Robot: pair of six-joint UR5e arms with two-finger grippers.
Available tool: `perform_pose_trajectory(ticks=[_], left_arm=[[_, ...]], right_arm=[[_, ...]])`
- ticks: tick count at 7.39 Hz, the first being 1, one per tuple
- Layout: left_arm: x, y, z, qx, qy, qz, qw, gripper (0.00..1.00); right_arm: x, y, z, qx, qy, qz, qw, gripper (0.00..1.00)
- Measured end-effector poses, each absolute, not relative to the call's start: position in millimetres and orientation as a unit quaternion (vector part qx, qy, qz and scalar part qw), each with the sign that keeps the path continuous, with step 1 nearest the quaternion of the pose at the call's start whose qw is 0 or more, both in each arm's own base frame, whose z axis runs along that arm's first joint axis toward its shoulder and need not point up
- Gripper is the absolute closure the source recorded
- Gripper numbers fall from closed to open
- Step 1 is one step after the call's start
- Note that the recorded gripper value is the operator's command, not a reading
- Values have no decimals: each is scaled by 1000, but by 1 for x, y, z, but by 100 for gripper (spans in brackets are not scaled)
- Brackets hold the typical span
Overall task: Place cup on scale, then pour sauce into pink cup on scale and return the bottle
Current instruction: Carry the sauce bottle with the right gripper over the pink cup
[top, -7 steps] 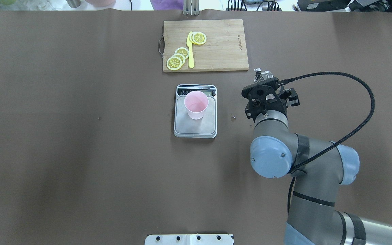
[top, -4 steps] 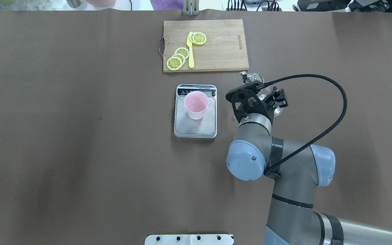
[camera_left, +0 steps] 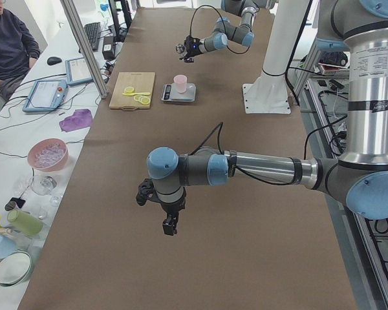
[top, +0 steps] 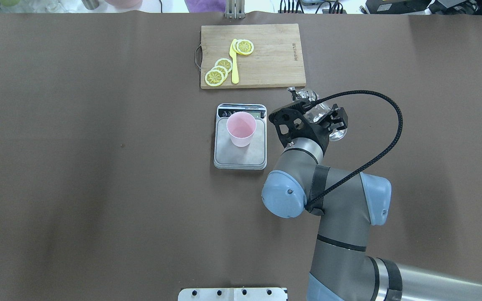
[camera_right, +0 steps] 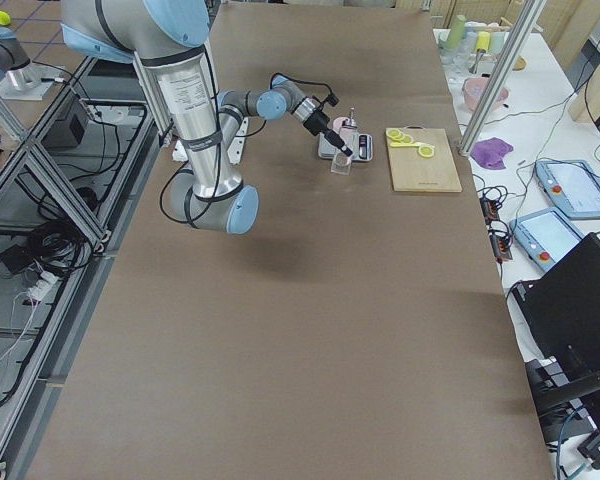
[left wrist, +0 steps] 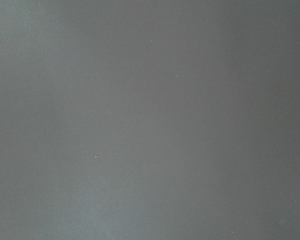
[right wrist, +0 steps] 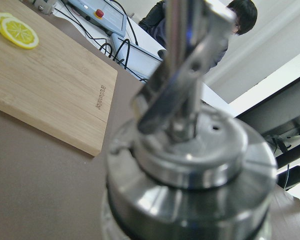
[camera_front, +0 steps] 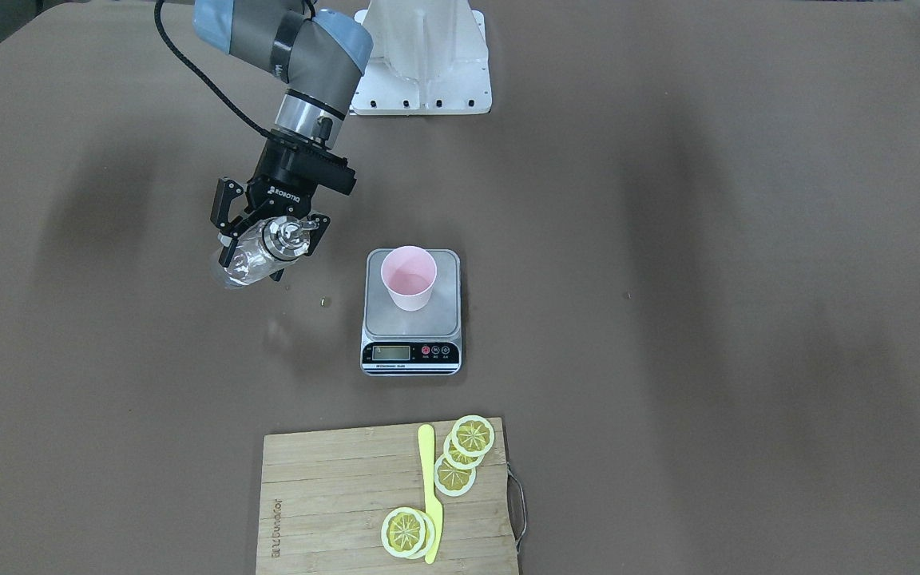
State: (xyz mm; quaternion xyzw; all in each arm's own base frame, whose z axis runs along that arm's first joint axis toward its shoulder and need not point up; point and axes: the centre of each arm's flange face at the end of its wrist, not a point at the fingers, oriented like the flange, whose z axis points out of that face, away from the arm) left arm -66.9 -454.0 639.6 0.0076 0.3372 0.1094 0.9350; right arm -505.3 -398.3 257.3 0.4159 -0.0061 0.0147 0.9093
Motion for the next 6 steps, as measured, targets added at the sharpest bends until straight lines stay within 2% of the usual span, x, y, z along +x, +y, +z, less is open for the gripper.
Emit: perform_pose_trajectory(ticks=[6], left_arm=[[-67, -442, 651, -2, 339, 107, 935, 1]], right_arm=[[-552, -413, 251, 386, 86, 85, 914, 100]])
